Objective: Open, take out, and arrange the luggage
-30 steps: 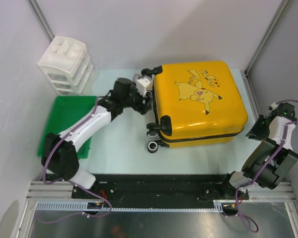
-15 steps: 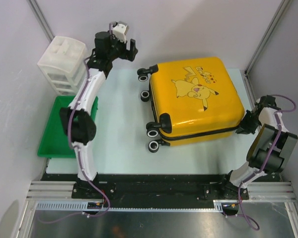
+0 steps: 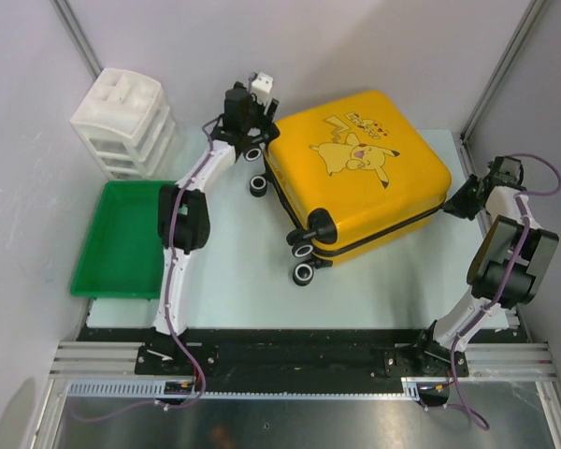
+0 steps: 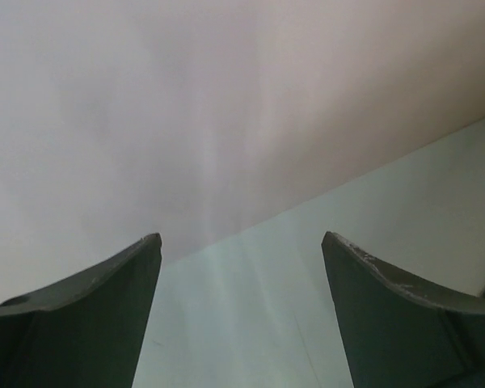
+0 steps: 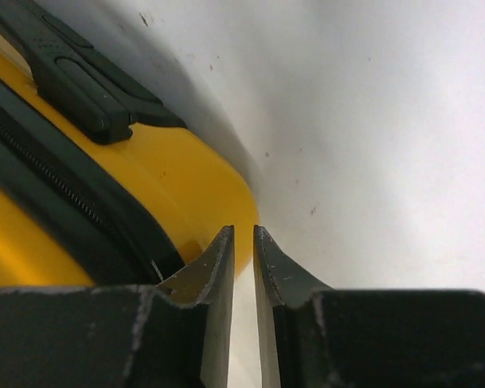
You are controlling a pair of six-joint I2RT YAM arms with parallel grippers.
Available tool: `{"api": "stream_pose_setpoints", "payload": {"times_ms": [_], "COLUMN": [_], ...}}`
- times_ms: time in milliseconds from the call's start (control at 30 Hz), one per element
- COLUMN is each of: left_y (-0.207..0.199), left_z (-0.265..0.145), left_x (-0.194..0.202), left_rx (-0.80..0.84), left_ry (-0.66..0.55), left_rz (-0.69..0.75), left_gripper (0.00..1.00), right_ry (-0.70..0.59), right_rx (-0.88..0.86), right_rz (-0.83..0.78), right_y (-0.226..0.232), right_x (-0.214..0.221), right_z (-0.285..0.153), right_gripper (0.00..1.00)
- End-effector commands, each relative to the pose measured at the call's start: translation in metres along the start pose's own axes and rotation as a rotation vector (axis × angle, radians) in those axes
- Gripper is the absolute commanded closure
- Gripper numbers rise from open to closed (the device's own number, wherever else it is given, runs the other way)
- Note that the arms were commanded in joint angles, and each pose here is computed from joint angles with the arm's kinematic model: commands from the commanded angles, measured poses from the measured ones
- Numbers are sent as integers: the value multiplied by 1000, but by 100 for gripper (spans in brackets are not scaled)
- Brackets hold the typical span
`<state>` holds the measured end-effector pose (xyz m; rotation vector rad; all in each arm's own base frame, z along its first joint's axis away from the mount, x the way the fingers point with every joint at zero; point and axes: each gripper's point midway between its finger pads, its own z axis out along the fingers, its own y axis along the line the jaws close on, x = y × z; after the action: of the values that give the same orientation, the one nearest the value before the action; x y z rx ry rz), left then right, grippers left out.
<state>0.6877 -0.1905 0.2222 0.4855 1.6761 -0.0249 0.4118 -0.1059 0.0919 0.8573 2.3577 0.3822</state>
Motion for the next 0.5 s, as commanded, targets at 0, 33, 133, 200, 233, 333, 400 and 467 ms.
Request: {"api": "stream_pose_setpoints", "payload": {"times_ms": [0,33,133,200,233,333,400,467], "left_y": [-20,-33,-54,-62,-69,-70,-47,-7], "left_z": [-28,-38,-79,-102,-109,-135,-146,-172], "left_x": [-35,-8,-15,-32,-25,-39,-46,-56], "left_rx": [-5,32,143,189,219,257,222,144], "left_ry": [-62,2,-4,-21,4,-6,-16,-23], "left_rz": [77,42,-48,-79,-111,-107,-127,-222], "left_gripper": [15,17,18,19,19,18,16,15], "right_ry": [9,22,87,132,136,151,147,150], "right_rx": [-29,-23,-34,-42,-48,-70,-103,-133], "right_rz": [61,59,69,79,78,63,56,75], "right_y": [-2,-8,-12,-11,-9,2,13,23], "right_x": [7,14,47,69,73,83,83,83], "right_z": [-46,-50,-58,-53,-51,-39,-30,-24], "right_gripper": [80,80,80,79,79,78,77,77]}}
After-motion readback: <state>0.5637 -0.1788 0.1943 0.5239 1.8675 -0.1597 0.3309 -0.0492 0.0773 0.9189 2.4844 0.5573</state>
